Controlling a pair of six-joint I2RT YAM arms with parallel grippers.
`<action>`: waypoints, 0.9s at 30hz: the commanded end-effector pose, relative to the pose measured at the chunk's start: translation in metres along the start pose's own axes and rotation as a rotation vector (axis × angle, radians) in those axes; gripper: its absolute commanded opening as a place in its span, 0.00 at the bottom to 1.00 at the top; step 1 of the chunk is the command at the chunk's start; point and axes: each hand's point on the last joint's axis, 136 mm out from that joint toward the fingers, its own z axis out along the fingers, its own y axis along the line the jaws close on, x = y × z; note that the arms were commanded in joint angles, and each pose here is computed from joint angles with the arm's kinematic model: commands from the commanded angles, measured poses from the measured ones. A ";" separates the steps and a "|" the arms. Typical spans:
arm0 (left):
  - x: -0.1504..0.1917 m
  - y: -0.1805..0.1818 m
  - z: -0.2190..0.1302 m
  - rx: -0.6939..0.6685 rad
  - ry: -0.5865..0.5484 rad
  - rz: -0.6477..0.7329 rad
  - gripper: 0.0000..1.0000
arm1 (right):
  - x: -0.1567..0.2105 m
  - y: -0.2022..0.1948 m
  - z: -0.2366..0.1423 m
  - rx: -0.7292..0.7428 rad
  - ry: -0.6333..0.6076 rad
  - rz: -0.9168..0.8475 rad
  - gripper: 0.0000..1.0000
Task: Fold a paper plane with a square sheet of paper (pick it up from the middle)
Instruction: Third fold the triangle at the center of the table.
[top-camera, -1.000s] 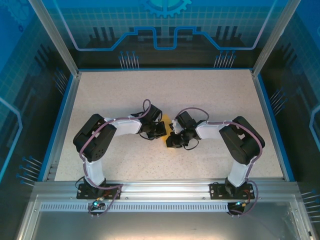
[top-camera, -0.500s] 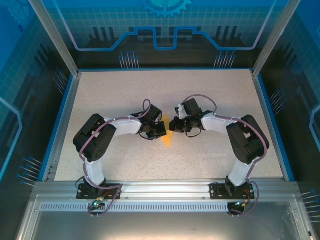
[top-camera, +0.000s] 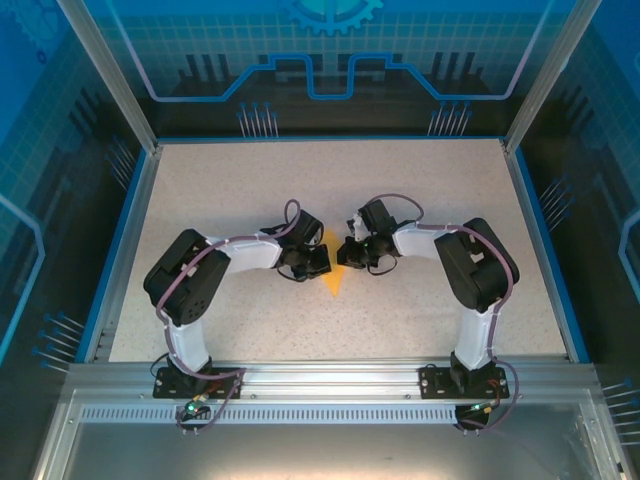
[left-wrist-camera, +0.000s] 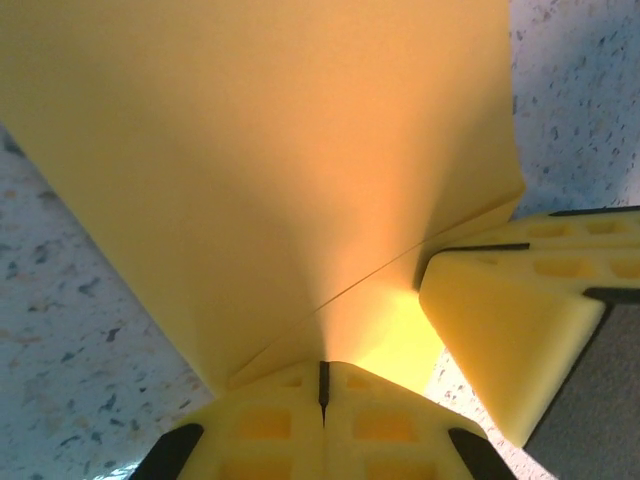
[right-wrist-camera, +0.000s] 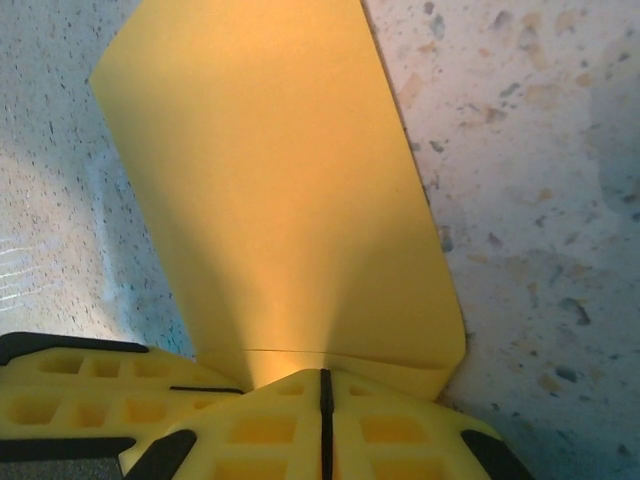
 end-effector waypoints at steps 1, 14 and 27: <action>0.014 -0.004 -0.013 0.018 0.021 0.037 0.07 | 0.008 -0.028 0.010 0.100 0.023 0.093 0.09; 0.046 -0.014 0.003 0.091 0.080 0.023 0.12 | 0.014 -0.034 -0.002 0.152 -0.053 0.242 0.09; 0.069 0.034 0.016 -0.091 0.154 0.006 0.05 | -0.021 -0.037 -0.015 0.083 -0.106 0.072 0.10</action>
